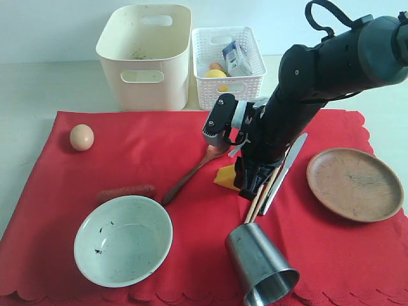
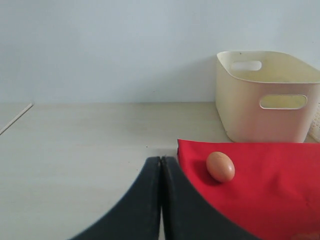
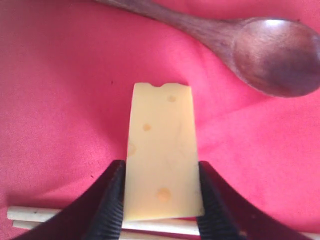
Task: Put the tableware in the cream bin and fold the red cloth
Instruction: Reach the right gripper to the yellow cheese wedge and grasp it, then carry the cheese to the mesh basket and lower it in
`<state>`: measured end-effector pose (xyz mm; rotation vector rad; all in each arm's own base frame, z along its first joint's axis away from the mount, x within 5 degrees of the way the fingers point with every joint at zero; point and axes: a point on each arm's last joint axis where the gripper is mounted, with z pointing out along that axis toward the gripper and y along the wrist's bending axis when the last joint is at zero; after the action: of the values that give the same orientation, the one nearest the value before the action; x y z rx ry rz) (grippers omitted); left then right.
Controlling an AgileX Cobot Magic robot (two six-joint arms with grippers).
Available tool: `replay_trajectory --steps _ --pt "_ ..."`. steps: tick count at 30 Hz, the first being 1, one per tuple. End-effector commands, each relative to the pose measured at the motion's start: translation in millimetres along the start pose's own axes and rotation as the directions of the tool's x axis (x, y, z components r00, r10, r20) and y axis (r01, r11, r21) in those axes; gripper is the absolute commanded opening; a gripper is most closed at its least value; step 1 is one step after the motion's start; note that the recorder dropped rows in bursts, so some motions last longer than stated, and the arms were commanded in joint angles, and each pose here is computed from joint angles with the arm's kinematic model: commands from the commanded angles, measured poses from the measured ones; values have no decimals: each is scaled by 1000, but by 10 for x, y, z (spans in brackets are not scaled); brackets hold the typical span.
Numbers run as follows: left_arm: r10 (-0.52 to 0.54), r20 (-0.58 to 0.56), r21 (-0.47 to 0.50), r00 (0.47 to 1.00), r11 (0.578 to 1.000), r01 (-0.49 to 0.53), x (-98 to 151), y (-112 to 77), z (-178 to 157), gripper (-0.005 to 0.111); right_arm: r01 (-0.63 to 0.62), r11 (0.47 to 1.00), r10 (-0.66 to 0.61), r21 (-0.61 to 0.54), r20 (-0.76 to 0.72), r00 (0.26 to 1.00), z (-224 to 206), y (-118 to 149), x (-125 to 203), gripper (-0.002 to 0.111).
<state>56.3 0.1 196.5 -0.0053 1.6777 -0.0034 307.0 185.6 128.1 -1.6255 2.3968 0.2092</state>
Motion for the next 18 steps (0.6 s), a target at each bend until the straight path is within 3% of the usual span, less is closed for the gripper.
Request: replay_trajectory --steps 1,9,18 --pt "-7 7 -2 1000 1000 7 3 1 -2 2 0 1000 0 9 29 1000 -99 23 -31 0" --pt "-7 7 -2 1000 1000 7 3 1 -2 2 0 997 -9 75 122 992 -454 34 -118 0" --pt "-7 7 -2 1000 1000 7 3 1 -2 2 -96 947 -26 307 369 929 -914 -92 -303 0"
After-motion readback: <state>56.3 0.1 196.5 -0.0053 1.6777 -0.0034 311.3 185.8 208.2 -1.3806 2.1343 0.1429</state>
